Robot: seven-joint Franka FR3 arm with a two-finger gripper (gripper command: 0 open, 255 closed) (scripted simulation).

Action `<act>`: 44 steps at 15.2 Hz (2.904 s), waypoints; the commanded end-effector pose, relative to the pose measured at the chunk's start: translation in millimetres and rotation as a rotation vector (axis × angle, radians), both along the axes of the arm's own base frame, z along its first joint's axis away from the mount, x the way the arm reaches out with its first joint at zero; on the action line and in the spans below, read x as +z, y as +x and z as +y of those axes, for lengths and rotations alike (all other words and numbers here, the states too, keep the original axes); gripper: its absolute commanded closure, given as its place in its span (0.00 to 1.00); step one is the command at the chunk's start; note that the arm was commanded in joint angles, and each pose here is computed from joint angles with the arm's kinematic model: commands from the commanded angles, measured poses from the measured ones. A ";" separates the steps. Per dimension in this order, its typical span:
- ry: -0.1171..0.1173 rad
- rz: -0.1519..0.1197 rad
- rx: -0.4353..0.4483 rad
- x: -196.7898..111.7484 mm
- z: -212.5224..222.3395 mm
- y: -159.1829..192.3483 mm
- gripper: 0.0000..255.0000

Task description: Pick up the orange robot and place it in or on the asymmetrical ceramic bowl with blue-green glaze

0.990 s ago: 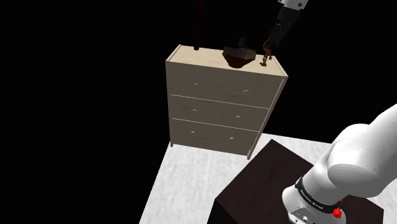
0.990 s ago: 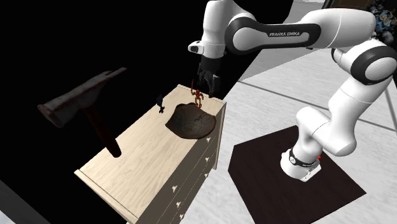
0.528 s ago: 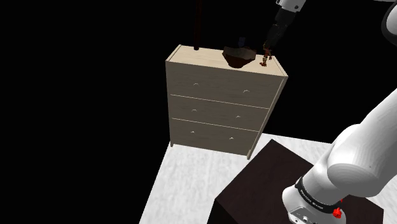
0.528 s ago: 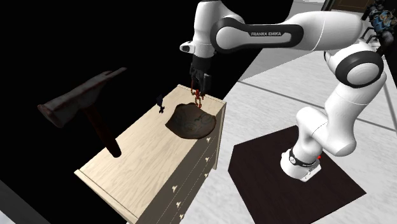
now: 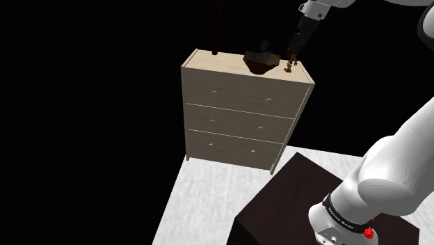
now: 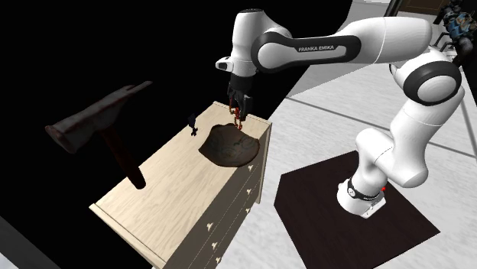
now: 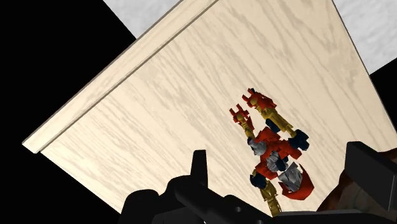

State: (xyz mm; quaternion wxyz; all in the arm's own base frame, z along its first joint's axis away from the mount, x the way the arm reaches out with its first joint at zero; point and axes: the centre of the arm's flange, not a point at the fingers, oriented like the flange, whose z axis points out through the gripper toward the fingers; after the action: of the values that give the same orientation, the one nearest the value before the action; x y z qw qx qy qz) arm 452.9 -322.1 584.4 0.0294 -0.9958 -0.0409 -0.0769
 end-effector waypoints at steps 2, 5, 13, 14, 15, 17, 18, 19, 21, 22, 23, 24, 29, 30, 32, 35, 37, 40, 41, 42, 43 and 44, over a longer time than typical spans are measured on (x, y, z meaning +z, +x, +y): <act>0.000 0.000 0.000 -0.2 -0.1 0.0 0.00; 0.000 0.000 0.000 -0.2 -0.1 0.0 1.00; 0.000 0.000 0.000 -0.2 -0.1 0.0 1.00; 0.000 0.000 0.000 5.1 -0.1 0.0 1.00; 0.000 0.000 0.000 10.3 -0.1 -0.1 1.00; 0.000 0.000 0.000 20.9 -0.1 0.0 1.00; 0.000 0.000 0.000 26.2 -0.1 0.0 1.00; 0.000 0.000 0.000 31.5 -0.1 0.0 1.00; 0.000 0.000 0.000 42.0 -0.1 0.0 1.00; 0.000 0.000 0.000 47.3 -0.1 0.0 1.00; 0.000 0.000 0.000 52.6 -0.1 0.0 1.00; 0.000 0.000 0.000 57.9 -0.1 0.0 1.00; 0.000 0.000 0.000 84.3 -0.1 0.0 1.00; 0.000 0.000 0.000 89.5 -0.1 0.0 1.00; 0.000 0.000 0.000 100.1 -0.1 0.0 1.00; 0.000 0.000 0.000 115.9 -0.1 0.0 1.00; 0.000 0.000 0.000 126.5 -0.1 0.0 1.00; 0.000 0.000 0.000 142.3 -0.1 0.0 1.00; 0.000 0.000 0.000 147.6 -0.1 0.0 1.00; 0.000 0.000 0.000 149.7 -0.1 0.0 1.00; 0.000 0.000 0.000 149.7 11.6 6.1 1.00; 0.000 0.000 0.000 149.6 23.3 12.1 1.00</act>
State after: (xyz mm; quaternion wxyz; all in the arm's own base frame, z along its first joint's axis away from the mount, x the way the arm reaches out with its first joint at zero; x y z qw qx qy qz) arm 459.8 -308.6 732.0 0.0294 -0.9957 -0.0411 -0.0770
